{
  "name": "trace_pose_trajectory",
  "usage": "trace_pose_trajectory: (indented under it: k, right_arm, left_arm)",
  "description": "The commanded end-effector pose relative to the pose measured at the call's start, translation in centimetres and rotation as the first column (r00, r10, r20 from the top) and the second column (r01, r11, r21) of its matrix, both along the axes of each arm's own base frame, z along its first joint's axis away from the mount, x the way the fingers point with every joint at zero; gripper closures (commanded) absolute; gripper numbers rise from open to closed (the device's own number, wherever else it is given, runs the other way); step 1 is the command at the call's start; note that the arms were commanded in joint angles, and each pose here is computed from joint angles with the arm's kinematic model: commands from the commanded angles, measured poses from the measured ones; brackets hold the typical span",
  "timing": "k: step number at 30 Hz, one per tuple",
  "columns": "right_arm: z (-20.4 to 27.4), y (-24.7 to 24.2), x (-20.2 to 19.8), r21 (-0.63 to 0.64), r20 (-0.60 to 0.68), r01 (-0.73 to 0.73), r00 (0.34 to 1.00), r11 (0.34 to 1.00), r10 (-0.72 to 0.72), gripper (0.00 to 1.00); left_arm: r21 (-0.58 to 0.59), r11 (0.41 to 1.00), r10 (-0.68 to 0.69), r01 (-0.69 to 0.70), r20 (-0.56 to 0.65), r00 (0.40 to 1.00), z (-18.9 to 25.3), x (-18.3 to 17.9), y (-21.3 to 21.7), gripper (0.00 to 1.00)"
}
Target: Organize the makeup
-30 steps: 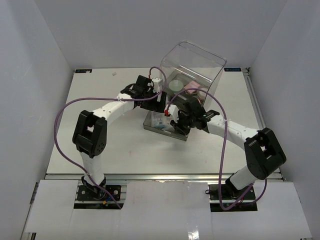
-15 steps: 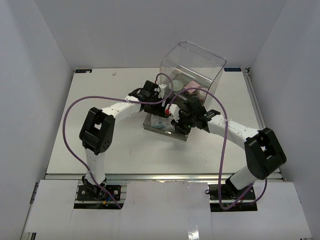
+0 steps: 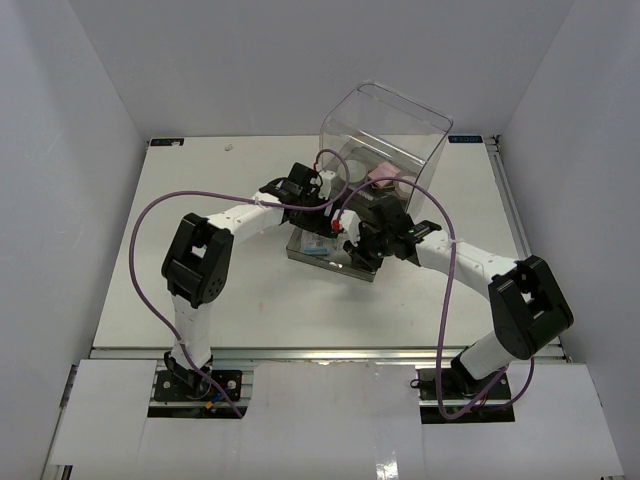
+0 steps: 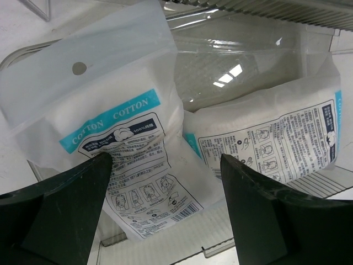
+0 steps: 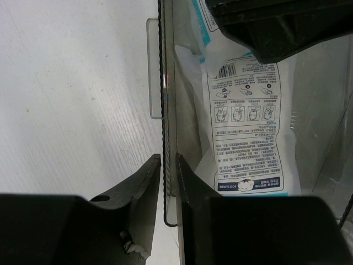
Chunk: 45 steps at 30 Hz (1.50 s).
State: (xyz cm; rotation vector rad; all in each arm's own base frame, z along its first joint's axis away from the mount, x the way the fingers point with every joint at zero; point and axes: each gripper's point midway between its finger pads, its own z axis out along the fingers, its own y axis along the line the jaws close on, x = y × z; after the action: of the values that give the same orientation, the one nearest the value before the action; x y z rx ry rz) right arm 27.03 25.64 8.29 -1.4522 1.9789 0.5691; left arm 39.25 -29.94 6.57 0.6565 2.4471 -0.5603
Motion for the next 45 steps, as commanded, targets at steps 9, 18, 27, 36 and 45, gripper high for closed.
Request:
trace_pose_trajectory:
  k: [9,18,27,36,45]
  right_arm:
    - [1.9,0.4,0.3,0.057,0.04,-0.013,0.999,0.998,0.011,0.77]
    - [2.0,0.3,0.2,0.063,0.041,-0.016,0.999,0.998,0.014,0.77]
    - [2.5,0.2,0.2,0.079,0.045,-0.021,0.999,0.997,0.017,0.77]
    - [2.7,0.3,0.1,0.086,0.048,-0.026,0.999,0.996,0.021,0.77]
    - [2.6,0.2,0.2,0.085,0.045,-0.022,0.999,0.996,0.018,0.77]
  left_arm:
    - [0.018,0.988,-0.153,0.156,-0.095,0.984,-0.4,-2.0,-0.7,0.05]
    - [-0.046,0.98,-0.197,0.193,-0.099,0.975,0.7,-2.4,-1.9,0.04]
    - [-0.087,0.987,-0.124,0.133,0.1,0.987,7.4,-0.3,-1.7,0.03]
    - [-0.129,0.99,-0.032,0.055,0.178,0.983,9.4,1.0,-1.2,0.02]
    - [-0.155,0.988,0.011,0.011,0.141,0.99,6.5,2.1,-2.0,0.03]
